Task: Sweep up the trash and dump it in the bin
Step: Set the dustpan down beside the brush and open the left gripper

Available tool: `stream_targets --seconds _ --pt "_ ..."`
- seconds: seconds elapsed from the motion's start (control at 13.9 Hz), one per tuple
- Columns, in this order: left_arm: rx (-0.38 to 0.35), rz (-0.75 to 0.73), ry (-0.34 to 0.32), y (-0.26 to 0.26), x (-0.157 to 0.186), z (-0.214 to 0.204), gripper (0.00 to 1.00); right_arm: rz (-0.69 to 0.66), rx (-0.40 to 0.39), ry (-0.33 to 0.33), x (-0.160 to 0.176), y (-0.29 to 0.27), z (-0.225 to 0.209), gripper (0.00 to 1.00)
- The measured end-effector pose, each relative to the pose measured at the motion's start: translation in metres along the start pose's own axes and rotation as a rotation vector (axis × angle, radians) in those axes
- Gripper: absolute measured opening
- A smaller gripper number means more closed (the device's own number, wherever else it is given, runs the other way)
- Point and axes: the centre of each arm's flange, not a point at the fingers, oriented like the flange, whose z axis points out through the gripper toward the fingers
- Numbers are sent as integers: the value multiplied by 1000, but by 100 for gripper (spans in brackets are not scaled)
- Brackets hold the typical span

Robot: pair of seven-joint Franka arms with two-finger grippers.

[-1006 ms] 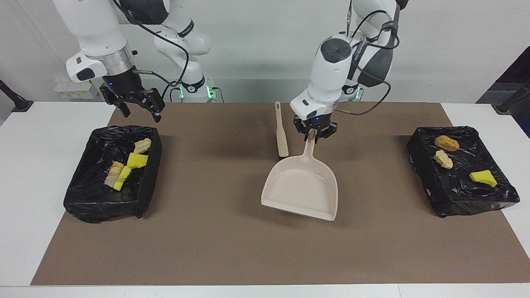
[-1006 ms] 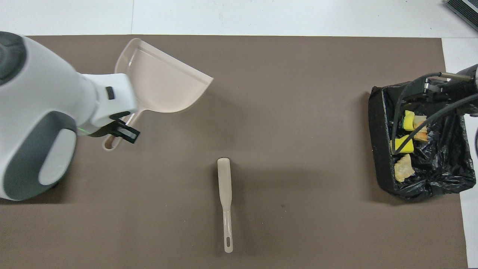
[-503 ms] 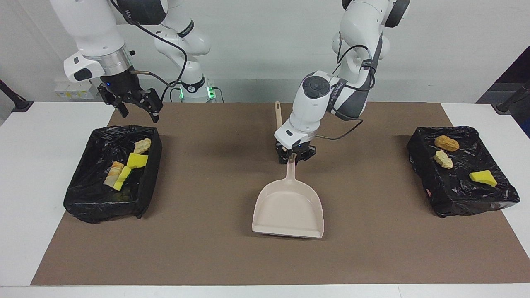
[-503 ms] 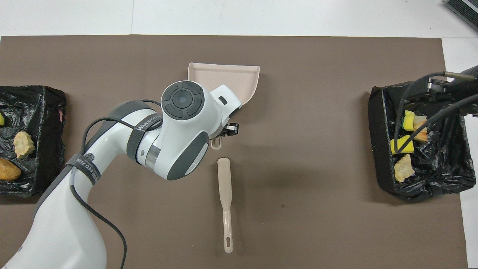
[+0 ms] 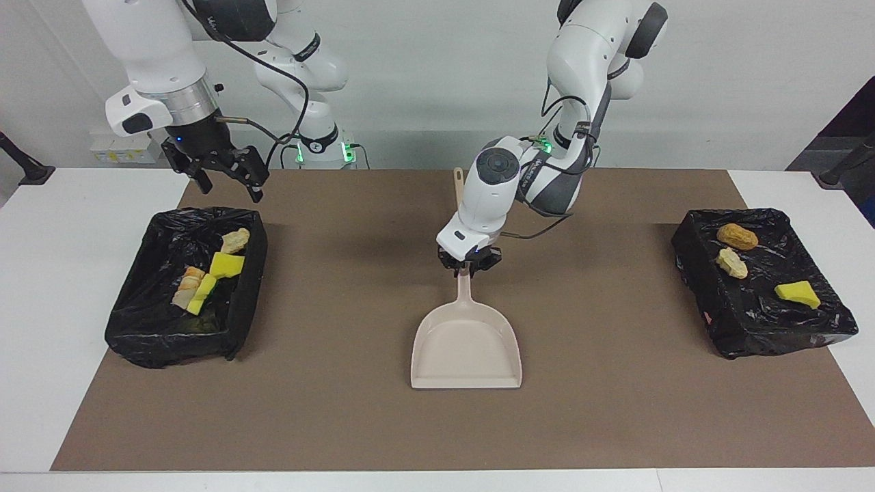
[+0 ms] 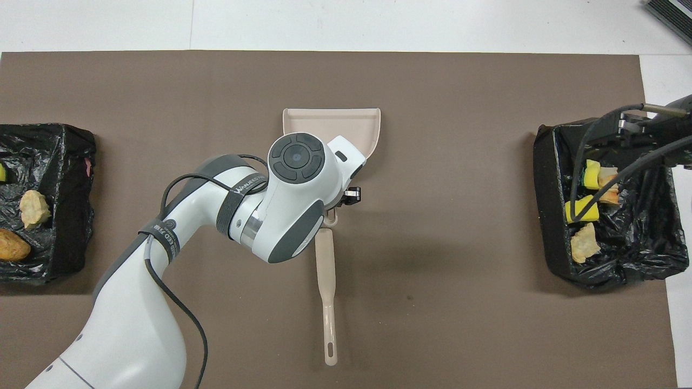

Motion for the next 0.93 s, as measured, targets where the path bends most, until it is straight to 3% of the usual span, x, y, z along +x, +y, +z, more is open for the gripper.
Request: stream_targets --seconds 0.22,0.36,0.57,0.72,0.93 --pt "0 -2 2 -1 1 -1 32 0 0 0 0 0 0 100" --pt "0 -4 7 -2 2 -5 47 0 0 0 0 0 0 100" --pt "13 -17 11 -10 5 -25 83 0 0 0 0 0 0 100" --pt "30 -38 21 -26 9 -49 100 0 0 0 0 0 0 100" --pt "53 -36 62 -62 21 -86 100 0 0 0 0 0 0 100"
